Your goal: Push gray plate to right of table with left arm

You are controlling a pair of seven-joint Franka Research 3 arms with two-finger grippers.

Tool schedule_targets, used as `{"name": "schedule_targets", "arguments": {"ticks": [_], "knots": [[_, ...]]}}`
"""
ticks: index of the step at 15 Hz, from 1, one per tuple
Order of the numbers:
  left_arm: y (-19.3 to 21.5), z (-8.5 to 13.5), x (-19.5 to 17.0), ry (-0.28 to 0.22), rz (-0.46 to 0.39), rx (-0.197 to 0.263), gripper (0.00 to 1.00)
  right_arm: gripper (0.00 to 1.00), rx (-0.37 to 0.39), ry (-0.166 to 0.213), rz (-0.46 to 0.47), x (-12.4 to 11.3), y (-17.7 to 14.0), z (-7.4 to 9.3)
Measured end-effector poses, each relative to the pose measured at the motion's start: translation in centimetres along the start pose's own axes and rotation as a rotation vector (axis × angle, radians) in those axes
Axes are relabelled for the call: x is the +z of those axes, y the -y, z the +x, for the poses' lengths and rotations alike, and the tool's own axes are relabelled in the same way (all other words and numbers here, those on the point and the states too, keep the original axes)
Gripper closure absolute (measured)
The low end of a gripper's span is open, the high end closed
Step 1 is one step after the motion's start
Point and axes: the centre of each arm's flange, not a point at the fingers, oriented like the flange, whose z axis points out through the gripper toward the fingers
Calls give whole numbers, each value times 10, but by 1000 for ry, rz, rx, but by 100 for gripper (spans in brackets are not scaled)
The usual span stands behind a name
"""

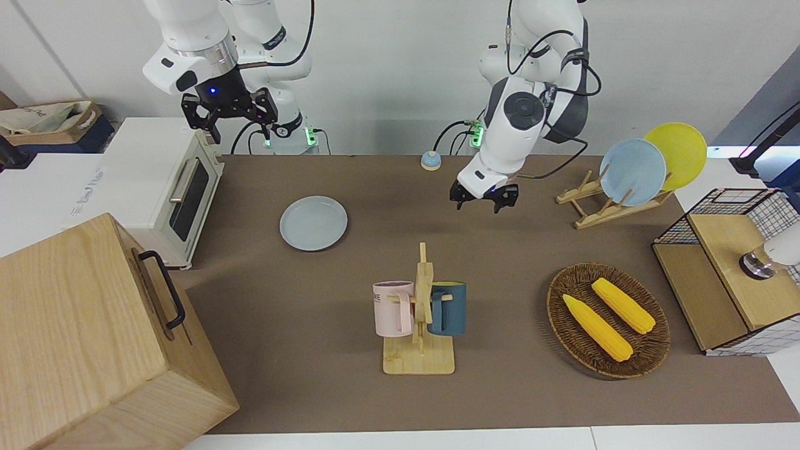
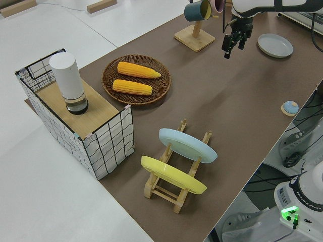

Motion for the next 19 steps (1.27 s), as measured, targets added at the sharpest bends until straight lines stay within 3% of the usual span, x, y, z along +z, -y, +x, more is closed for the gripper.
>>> {"name": "schedule_targets", "arguments": {"ticks": [7, 11, 19], "knots": [[101, -19, -80, -41, 7, 51, 0, 1, 0, 0, 0, 0, 0, 0], [136, -27, -139, -72, 32, 54, 0, 1, 0, 0, 0, 0, 0, 0], [158, -31, -157, -80, 55, 23, 0, 1, 0, 0, 0, 0, 0, 0]]}}
